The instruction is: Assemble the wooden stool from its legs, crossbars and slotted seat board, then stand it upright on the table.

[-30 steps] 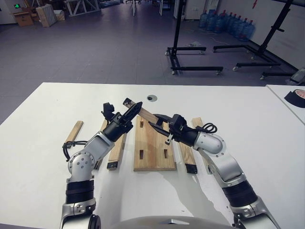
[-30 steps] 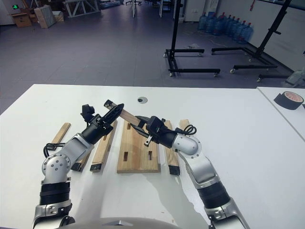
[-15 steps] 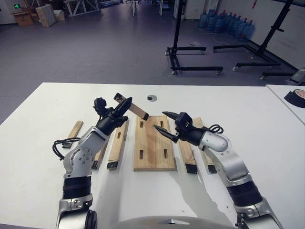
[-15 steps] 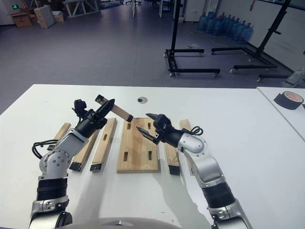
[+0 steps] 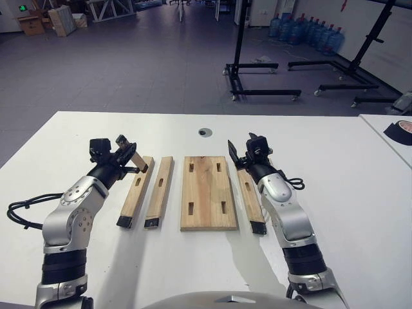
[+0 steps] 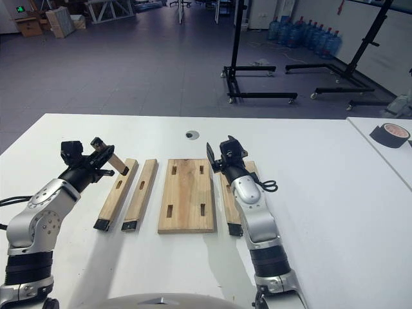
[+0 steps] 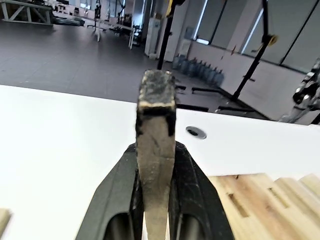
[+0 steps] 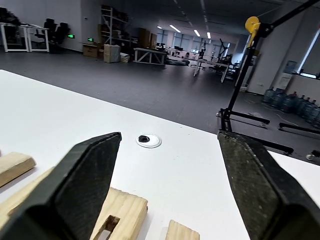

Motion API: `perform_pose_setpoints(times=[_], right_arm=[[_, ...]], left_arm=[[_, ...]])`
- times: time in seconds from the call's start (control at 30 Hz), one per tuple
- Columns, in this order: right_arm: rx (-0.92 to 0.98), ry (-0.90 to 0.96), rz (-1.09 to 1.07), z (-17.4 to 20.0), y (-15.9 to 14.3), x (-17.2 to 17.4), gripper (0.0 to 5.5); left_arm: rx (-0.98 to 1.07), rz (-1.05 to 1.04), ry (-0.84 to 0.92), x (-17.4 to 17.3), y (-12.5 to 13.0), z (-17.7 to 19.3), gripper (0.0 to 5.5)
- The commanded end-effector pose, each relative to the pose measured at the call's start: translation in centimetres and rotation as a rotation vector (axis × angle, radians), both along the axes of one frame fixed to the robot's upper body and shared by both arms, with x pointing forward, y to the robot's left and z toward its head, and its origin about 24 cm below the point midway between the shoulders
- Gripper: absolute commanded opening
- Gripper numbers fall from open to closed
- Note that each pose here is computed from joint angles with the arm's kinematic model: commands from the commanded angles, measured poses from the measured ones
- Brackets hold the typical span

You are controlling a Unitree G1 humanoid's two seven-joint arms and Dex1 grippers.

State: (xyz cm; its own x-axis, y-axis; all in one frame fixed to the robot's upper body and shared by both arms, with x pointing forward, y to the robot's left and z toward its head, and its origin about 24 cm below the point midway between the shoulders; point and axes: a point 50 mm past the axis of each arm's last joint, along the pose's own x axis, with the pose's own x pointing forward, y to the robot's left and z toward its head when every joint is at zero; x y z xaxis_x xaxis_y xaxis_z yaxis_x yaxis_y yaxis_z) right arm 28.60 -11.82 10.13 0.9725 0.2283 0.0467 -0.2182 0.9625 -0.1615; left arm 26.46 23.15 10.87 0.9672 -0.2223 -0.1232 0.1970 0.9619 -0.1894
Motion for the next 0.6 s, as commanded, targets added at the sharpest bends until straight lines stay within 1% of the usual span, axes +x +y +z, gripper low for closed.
perform_pose_setpoints(times=[0.03, 0.23, 0.6], right_arm=[[-0.010, 0.000, -0.032, -0.2, 0.2, -0.1, 3.56], [-0.004, -0.002, -0.051, -0.3, 0.3, -0.4, 3.56], [-0.009, 0.000, -0.043, -0.2, 0.3, -0.5, 3.56]], left_arm=[[0.033, 0.055, 0.047, -0.6, 0.6, -0.4, 0.38], [0.043, 0.111, 0.046, -1.1, 0.3, -0.7, 0.38], [0.029, 0.126, 0.071, -1.5, -0.2, -1.5, 0.38]])
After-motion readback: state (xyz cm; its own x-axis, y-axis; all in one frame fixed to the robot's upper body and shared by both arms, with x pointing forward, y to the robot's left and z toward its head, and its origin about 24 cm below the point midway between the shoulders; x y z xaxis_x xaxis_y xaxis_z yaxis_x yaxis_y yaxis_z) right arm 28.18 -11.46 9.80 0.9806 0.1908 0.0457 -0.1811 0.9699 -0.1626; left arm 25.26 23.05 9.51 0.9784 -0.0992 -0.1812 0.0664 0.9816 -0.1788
